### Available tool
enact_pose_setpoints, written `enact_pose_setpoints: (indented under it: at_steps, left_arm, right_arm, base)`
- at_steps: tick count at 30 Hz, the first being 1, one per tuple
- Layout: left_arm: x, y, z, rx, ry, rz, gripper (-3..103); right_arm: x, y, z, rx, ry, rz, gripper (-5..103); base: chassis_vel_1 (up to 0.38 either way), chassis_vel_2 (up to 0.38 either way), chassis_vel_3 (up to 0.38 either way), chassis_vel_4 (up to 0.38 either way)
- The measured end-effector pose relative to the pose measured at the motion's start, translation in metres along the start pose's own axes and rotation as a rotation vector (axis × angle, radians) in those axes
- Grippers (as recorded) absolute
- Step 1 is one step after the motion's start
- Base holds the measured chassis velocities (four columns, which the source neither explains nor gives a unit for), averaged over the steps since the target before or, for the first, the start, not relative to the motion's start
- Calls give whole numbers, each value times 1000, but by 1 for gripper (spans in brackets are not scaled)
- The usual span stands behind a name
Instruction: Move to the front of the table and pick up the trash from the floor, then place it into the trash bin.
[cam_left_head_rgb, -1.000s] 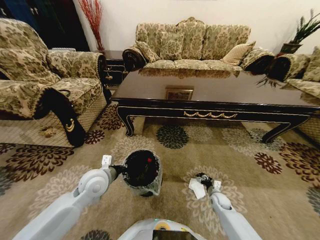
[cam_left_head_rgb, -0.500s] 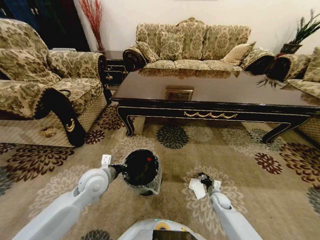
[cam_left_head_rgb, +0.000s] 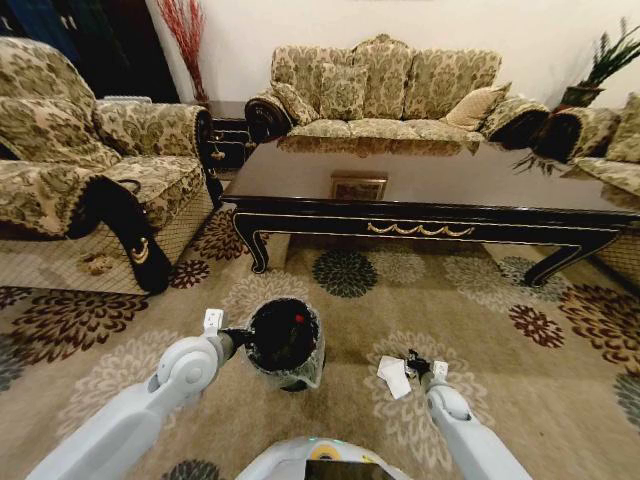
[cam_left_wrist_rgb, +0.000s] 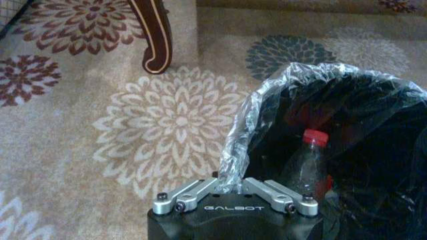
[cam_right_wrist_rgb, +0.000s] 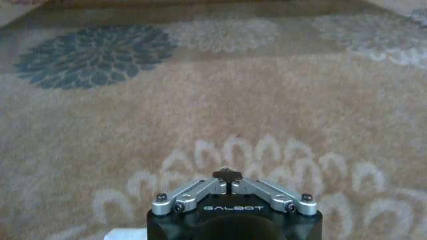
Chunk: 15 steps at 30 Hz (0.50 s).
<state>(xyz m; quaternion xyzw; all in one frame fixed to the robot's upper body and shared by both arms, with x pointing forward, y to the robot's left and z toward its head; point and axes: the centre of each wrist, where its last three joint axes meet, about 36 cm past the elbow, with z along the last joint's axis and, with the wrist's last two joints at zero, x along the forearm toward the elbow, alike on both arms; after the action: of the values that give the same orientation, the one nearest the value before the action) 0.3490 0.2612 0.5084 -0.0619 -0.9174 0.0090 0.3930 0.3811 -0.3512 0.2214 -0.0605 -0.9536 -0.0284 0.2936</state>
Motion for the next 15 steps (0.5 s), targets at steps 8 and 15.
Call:
enact_pose_setpoints:
  at_steps: [8,15]
  left_arm:
    - [0,-1,0,0,-1,3,2]
    - [-2,-5,2,-3,4,14,2]
  right_arm:
    - [38,-20,-7,-13,-25,-4,17]
    - [56,-30,12,-16,8,-9,44]
  base:
    - [0,0,0,0]
    - [0,0,0,0]
